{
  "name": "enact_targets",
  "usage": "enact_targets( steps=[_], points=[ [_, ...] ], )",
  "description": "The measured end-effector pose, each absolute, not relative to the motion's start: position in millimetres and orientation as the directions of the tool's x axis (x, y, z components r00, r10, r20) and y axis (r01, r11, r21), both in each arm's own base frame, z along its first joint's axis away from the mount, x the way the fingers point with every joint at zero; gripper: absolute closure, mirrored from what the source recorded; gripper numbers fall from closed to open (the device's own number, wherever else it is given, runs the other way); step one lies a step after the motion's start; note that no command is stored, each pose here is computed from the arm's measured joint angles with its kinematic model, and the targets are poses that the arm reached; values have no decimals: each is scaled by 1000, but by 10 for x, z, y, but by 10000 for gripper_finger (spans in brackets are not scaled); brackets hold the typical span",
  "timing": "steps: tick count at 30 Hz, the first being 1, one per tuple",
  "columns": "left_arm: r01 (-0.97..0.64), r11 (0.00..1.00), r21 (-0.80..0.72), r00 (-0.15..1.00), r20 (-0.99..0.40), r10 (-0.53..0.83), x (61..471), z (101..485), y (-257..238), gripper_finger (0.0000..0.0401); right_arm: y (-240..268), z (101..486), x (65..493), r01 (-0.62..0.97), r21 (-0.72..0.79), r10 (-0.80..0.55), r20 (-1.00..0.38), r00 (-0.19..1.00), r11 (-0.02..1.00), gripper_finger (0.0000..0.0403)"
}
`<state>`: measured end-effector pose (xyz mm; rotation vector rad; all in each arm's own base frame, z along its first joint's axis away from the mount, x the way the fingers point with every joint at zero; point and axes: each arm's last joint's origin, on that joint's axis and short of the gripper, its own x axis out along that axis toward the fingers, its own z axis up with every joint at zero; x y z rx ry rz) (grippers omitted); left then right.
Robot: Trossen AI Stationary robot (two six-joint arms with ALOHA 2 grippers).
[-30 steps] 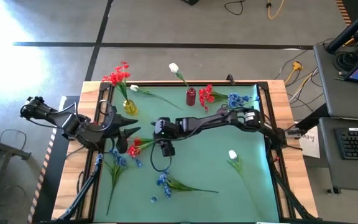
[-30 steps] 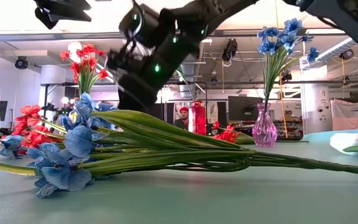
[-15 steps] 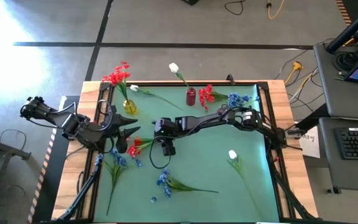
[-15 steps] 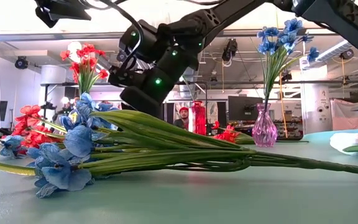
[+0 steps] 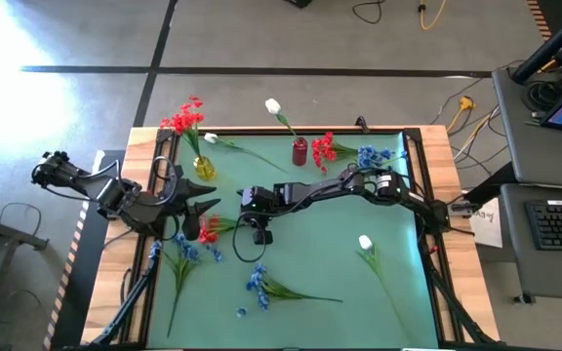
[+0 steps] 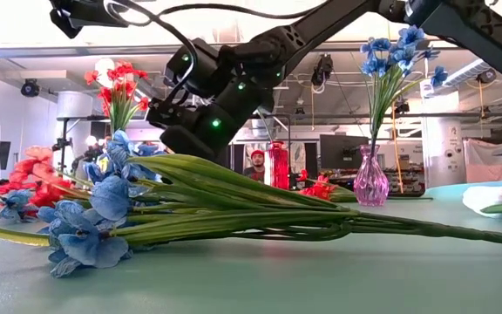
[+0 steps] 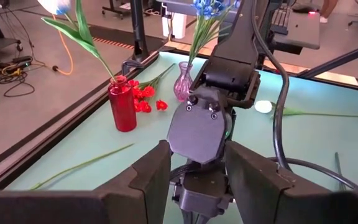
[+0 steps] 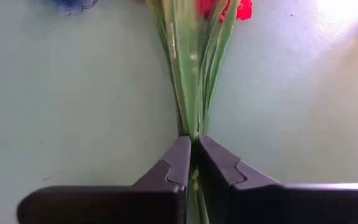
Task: Sort flowers into vase by color
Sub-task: Put the left red flower into the yellow vase
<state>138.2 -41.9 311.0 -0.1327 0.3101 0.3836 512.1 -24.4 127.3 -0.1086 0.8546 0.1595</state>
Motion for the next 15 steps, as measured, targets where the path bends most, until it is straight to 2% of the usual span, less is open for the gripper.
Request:
enact_targets(
  steps=[6, 15],
  points=[
    [-389, 919, -64, 879, -322, 350, 1383, 3108, -419, 262, -244, 1277, 5127, -171, -18, 100, -752, 652, 985, 372],
    [-405, 913, -50, 874, -316, 370, 1382, 3109, -414, 262, -244, 1289, 5145, -142, 8, 102, -733, 672, 990, 258]
  ],
)
